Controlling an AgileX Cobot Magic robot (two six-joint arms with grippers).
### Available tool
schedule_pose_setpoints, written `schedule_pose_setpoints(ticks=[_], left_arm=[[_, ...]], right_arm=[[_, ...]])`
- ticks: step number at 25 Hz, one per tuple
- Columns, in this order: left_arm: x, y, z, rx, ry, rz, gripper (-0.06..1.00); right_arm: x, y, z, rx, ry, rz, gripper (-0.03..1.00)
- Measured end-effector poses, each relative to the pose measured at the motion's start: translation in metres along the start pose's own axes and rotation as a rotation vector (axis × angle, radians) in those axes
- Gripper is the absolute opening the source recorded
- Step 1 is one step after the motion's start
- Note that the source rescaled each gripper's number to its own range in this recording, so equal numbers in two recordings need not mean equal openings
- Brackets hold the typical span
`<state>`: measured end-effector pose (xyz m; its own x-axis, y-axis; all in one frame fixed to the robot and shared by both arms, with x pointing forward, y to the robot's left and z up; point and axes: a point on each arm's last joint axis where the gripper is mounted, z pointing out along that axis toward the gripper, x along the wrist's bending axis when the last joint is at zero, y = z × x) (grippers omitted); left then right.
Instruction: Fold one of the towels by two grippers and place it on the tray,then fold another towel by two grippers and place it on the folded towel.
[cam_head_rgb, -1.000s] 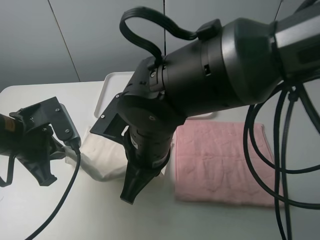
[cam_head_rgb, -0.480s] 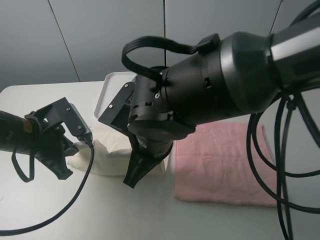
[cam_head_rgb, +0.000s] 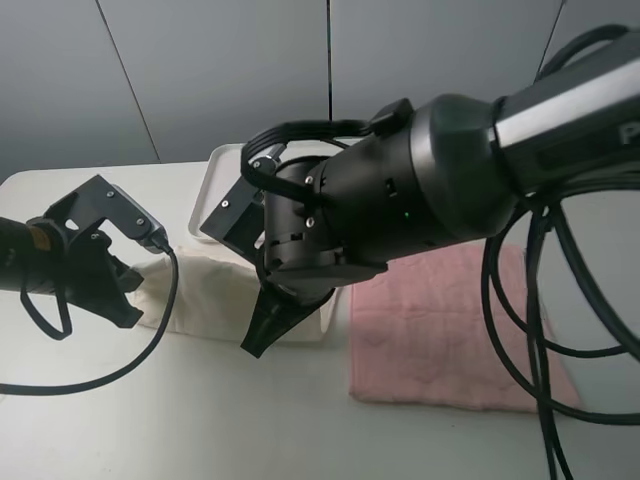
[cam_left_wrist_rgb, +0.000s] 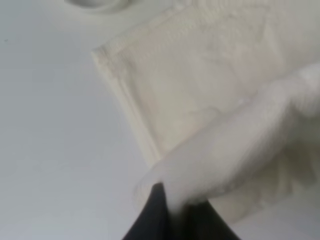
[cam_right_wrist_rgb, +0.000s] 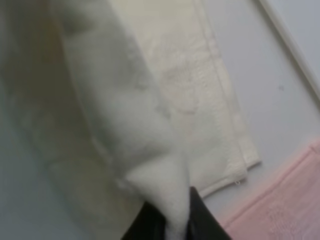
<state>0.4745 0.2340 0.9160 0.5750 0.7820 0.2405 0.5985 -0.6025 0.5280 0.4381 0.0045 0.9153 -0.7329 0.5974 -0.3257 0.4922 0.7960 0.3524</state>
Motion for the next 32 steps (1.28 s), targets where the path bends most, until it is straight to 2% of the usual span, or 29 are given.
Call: schedule_pose_setpoints(ticks=[4,10,12,14,15,17,19,20,22,23,28,32], left_arm=[[0.001,0.003,0.002,-0.033,0.014,0.0,0.0],[0.0,0.0,0.013,-0.026,0.01,0.0,0.01],[0.0,0.001,0.015,-0.047,0.018,0.0,0.07],[0.002,0.005,0.014,-0.084,0.034,-0.002,0.23],[0.002,0.006,0.014,-0.094,0.038,-0.002,0.33],[0.003,0.006,0.014,-0.099,0.042,-0.006,0.62],[0.004,0.006,0.014,-0.101,0.049,-0.033,0.88],[0.005,0.006,0.014,-0.101,0.051,-0.043,0.95],[0.006,0.006,0.014,-0.107,0.057,-0.058,0.99],[0.006,0.006,0.014,-0.109,0.058,-0.063,0.99],[0.01,0.013,0.014,-0.062,0.042,-0.178,0.99],[0.022,0.03,0.015,0.011,-0.007,-0.298,0.99]], right_arm=[[-0.008,-0.003,0.007,0.011,-0.015,0.047,0.02],[-0.014,-0.002,0.009,-0.001,-0.033,0.08,0.02],[-0.015,0.0,0.009,-0.015,-0.034,0.086,0.02],[-0.016,0.001,0.01,-0.026,-0.037,0.108,0.03],[-0.017,0.002,0.01,-0.037,-0.044,0.126,0.06],[-0.019,0.004,0.009,-0.062,-0.063,0.161,0.2],[-0.02,0.004,0.01,-0.075,-0.071,0.207,0.47],[-0.021,0.005,0.01,-0.077,-0.074,0.222,0.63],[-0.023,0.004,0.01,-0.075,-0.077,0.242,0.88],[-0.024,0.004,0.01,-0.071,-0.082,0.246,0.95],[-0.028,0.0,0.012,-0.028,-0.092,0.298,1.0],[-0.037,-0.009,0.018,0.078,-0.014,0.377,1.0]])
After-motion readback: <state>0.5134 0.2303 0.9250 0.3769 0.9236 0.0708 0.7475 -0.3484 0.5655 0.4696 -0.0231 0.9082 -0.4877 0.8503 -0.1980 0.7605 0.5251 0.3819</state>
